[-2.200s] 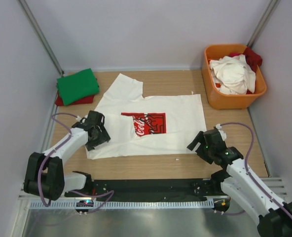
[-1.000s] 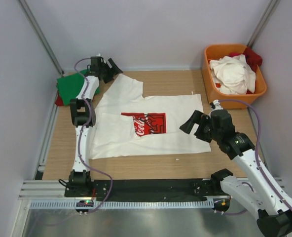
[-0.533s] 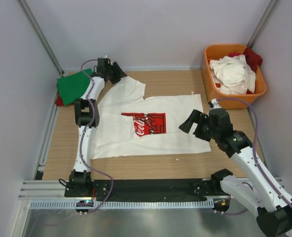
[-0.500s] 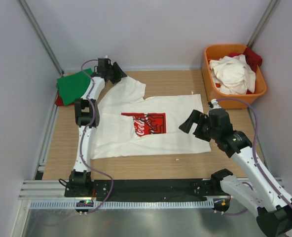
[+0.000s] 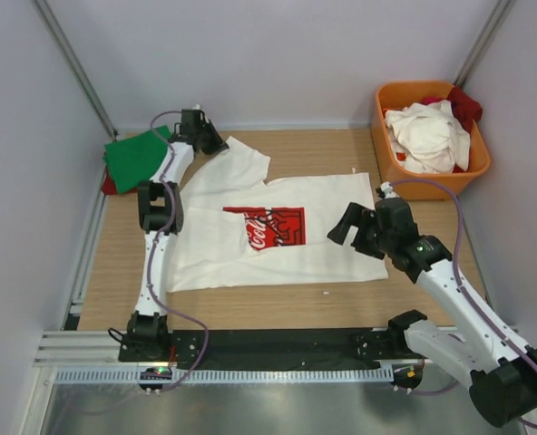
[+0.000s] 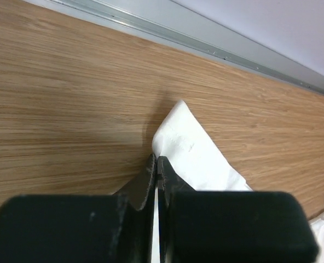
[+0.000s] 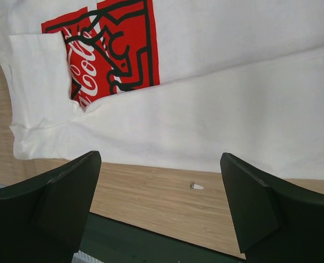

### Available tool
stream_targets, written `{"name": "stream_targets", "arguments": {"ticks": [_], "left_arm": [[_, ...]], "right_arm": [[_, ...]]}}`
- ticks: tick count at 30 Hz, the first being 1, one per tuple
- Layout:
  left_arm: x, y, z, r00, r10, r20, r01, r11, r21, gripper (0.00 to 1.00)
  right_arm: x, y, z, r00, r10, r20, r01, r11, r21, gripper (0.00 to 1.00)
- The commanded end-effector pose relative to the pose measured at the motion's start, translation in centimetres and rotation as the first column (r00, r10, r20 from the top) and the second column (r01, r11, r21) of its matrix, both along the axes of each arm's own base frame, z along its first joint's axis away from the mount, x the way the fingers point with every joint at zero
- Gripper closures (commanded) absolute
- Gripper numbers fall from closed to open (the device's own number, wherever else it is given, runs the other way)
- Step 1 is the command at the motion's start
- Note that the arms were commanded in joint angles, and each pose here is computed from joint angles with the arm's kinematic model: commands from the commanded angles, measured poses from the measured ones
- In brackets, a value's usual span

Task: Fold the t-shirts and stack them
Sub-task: Fold the tshirt

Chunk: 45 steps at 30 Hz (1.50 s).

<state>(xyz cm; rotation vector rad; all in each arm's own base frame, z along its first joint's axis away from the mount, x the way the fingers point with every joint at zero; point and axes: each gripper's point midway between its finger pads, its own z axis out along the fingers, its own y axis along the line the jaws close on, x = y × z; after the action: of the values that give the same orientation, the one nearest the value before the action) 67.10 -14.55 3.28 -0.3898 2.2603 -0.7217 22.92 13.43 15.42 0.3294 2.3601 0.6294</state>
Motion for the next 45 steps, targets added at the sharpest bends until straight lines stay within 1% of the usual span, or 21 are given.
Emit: {"name": "stream_targets", "arguments": {"ticks": [1, 3, 4, 5, 6, 7, 9, 11, 12, 14, 15, 16, 18, 19, 23, 25, 26, 29, 33, 39, 45], "left_arm": [[-1.4, -0.3, 0.7, 0.998, -0.047, -0.029, 0.047, 0.999, -0.004, 1.00], [-2.2, -0.5, 4.4, 0.998, -0.055, -0.001, 0.055, 0.998, -0.022, 1.00], [-3.4, -0.3, 3.5, 0.998, -0.054, -0.043, 0.053, 0.998, -0.019, 1.00], [-3.8, -0.3, 6.9, 0.999, -0.054, -0.001, 0.054, 0.998, -0.016, 1.00], [-4.3, -0.1, 7.4, 0.999, -0.047, -0.002, 0.047, 0.999, -0.004, 1.00], [-5.5, 0.2, 6.6, 0.998, -0.038, -0.041, 0.038, 0.999, 0.003, 1.00], [-7.2, 0.4, 9.4, 0.999, -0.041, -0.030, 0.041, 0.999, 0.007, 1.00], [-8.3, 0.6, 11.3, 0.999, -0.045, -0.023, 0.045, 0.999, 0.013, 1.00], [-9.0, 0.7, 13.6, 0.999, -0.053, 0.006, 0.053, 0.998, 0.020, 1.00], [-10.5, 0.9, 14.2, 0.998, -0.064, -0.022, 0.065, 0.997, 0.034, 1.00], [-11.2, 1.2, 14.3, 0.997, -0.065, -0.033, 0.067, 0.997, 0.045, 1.00], [-12.2, 1.3, 15.5, 0.997, -0.078, -0.023, 0.079, 0.995, 0.065, 1.00], [-13.5, 2.0, 15.2, 0.996, -0.070, -0.049, 0.074, 0.993, 0.094, 1.00], [-14.3, 2.1, 16.1, 0.996, -0.087, -0.035, 0.090, 0.990, 0.111, 1.00], [-16.7, 2.3, 15.5, 0.991, -0.111, -0.071, 0.120, 0.985, 0.126, 1.00], [-18.0, 2.3, 15.0, 0.988, -0.128, -0.091, 0.139, 0.981, 0.132, 1.00], [-18.5, 2.5, 14.5, 0.986, -0.122, -0.111, 0.137, 0.981, 0.135, 1.00], [-20.1, 2.3, 14.7, 0.983, -0.136, -0.126, 0.152, 0.980, 0.127, 1.00], [-21.3, 2.2, 15.5, 0.984, -0.141, -0.107, 0.156, 0.978, 0.140, 1.00], [-21.2, 2.0, 15.7, 0.984, -0.148, -0.102, 0.160, 0.979, 0.128, 1.00], [-21.6, 2.2, 16.4, 0.986, -0.144, -0.089, 0.155, 0.980, 0.127, 1.00]], "right_arm": [[2.4, 0.4, -0.4, 0.999, -0.004, 0.037, 0.005, 1.000, -0.030, 0.03], [4.9, 0.0, 1.0, 0.996, -0.050, 0.076, 0.055, 0.996, -0.070, 0.02], [6.0, -0.3, 1.4, 0.993, -0.075, 0.085, 0.084, 0.992, -0.097, 0.02], [7.5, -0.5, 0.1, 0.995, -0.096, 0.043, 0.101, 0.984, -0.145, 0.03], [9.6, -1.2, 2.4, 0.986, -0.138, 0.097, 0.155, 0.970, -0.188, 0.04], [10.9, -1.6, 2.5, 0.982, -0.159, 0.096, 0.178, 0.958, -0.225, 0.05], [14.6, -2.5, 3.4, 0.972, -0.202, 0.117, 0.228, 0.930, -0.289, 0.07], [17.1, -4.0, 4.2, 0.958, -0.249, 0.142, 0.282, 0.911, -0.301, 0.08], [19.3, -4.2, 4.5, 0.954, -0.262, 0.147, 0.295, 0.905, -0.307, 0.09], [22.2, -5.9, 6.2, 0.936, -0.300, 0.182, 0.345, 0.881, -0.323, 0.11], [23.1, -6.5, 4.3, 0.942, -0.309, 0.130, 0.336, 0.869, -0.363, 0.12], [23.9, -7.0, 3.9, 0.942, -0.314, 0.122, 0.337, 0.863, -0.377, 0.14], [26.0, -8.2, 4.7, 0.929, -0.341, 0.141, 0.369, 0.853, -0.369, 0.17], [27.0, -8.3, 2.8, 0.936, -0.334, 0.112, 0.350, 0.846, -0.402, 0.18], [30.1, -9.2, 0.9, 0.938, -0.339, 0.078, 0.335, 0.821, -0.463, 0.23], [30.8, -9.3, -1.7, 0.941, -0.338, 0.026, 0.308, 0.820, -0.483, 0.28], [31.4, -9.1, -1.7, 0.941, -0.336, 0.029, 0.309, 0.825, -0.473, 0.30], [32.5, -8.1, -3.5, 0.950, -0.313, -0.013, 0.274, 0.851, -0.447, 0.33], [32.7, -7.9, -5.6, 0.945, -0.325, -0.043, 0.271, 0.848, -0.456, 0.34], [31.6, -8.9, -9.2, 0.927, -0.364, -0.095, 0.269, 0.817, -0.511, 0.35], [30.8, -8.4, -12.8, 0.916, -0.372, -0.150, 0.257, 0.832, -0.492, 0.39]]}}
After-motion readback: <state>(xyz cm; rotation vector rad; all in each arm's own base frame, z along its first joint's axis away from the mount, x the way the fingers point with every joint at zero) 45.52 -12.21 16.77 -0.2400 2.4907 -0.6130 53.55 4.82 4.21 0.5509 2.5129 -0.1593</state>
